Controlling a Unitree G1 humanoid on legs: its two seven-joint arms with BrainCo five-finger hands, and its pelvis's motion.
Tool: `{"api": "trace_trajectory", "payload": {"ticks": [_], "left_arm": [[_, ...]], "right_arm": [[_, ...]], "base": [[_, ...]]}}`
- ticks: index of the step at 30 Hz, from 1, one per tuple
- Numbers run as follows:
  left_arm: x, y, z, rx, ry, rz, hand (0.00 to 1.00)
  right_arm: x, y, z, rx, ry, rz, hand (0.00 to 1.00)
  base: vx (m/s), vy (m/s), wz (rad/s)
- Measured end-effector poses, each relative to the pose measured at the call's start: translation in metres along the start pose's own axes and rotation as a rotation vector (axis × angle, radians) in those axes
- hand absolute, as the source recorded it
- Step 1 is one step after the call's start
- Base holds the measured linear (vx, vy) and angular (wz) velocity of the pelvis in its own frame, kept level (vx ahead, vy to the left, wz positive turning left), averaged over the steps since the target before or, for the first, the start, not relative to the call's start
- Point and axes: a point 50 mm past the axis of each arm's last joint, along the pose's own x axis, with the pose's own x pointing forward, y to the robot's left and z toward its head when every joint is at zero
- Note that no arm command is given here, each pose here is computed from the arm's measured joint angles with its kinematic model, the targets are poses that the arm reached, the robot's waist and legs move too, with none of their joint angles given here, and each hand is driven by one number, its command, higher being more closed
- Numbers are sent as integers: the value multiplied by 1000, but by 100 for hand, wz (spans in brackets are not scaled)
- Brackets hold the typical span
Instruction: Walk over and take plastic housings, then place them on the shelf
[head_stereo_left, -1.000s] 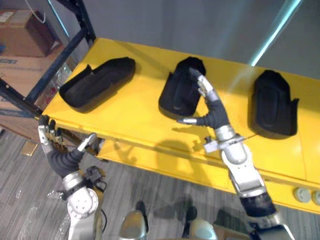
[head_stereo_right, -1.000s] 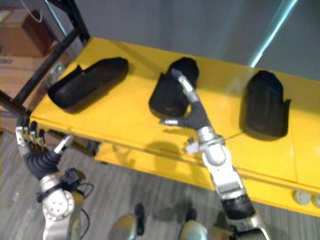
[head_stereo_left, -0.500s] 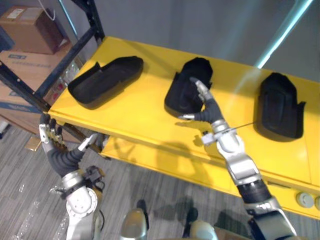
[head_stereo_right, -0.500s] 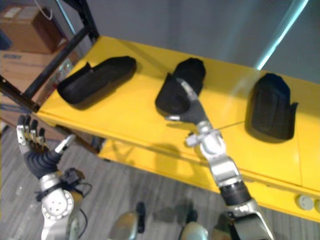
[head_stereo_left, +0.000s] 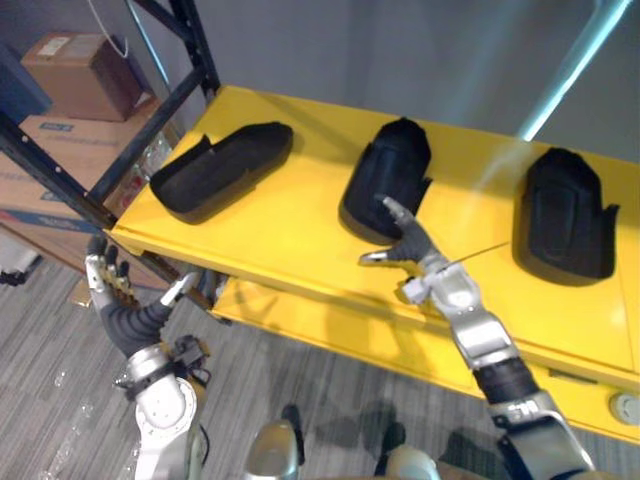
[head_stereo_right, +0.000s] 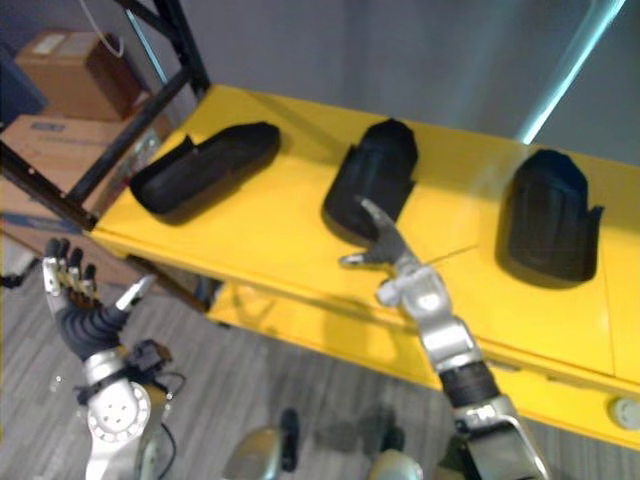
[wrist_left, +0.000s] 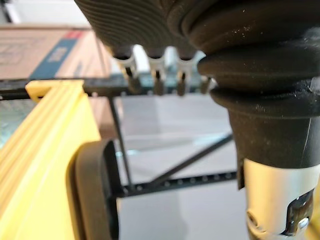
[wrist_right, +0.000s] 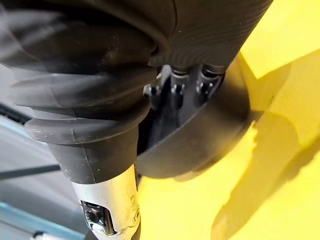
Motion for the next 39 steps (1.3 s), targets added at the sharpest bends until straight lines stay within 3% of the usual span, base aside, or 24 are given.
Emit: {"api": "trace_trajectory", "payload": {"ticks": [23, 28, 34, 39], "left_arm": [[0, 3, -6, 18, 23, 9, 0], [0, 3, -6, 18, 23, 8, 0], [-1, 4, -6, 22, 16, 9, 0], [0, 4, 8, 62, -90, 16, 0]], "right_arm": [[-3, -5, -6, -52, 25, 16, 0], [-4, -5, 13, 93, -152, 16, 0], [-26, -33, 77, 316, -607, -301, 0], [-78, -40, 93, 523, -854, -523, 0]], "base": [[-2, -1, -1], [0, 0, 0], [0, 0, 0], [0, 0, -2]]}}
